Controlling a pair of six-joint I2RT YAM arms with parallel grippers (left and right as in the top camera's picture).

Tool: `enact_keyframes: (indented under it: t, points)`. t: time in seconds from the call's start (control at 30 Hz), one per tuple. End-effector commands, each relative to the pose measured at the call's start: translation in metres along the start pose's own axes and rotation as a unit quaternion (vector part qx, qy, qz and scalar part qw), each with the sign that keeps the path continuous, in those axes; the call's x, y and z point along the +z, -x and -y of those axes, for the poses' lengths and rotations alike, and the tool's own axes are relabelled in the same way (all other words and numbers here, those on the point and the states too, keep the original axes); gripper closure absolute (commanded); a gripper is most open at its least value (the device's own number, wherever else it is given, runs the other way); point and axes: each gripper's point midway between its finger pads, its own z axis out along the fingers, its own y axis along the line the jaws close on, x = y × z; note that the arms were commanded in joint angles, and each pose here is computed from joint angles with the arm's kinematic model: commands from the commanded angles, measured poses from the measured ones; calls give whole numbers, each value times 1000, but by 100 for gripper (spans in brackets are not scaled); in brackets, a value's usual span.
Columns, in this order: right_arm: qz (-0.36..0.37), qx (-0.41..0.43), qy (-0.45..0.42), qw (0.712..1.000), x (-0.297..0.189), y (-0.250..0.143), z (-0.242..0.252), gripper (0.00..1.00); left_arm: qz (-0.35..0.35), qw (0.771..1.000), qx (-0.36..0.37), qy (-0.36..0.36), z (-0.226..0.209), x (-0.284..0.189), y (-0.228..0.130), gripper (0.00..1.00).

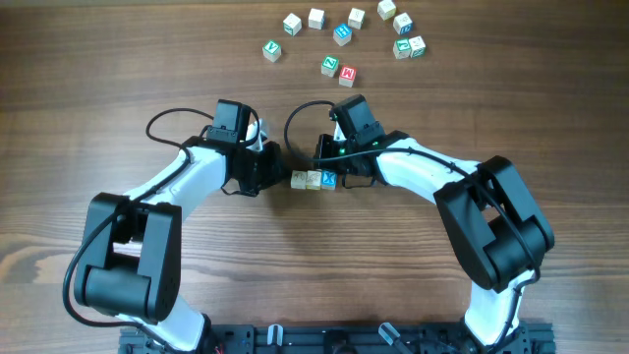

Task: Form a horizontal line

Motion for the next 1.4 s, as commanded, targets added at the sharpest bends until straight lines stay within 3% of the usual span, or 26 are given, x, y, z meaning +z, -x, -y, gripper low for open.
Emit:
enact_keyframes:
  t: [0.0, 1.37]
  points:
    - [6, 4, 3, 1000, -3, 5, -3, 96, -9, 1000, -6, 1, -3, 4, -5, 96]
    - [-9, 4, 23, 1000, -3, 0, -10, 96, -8, 1000, -6, 2, -4, 4, -5, 96]
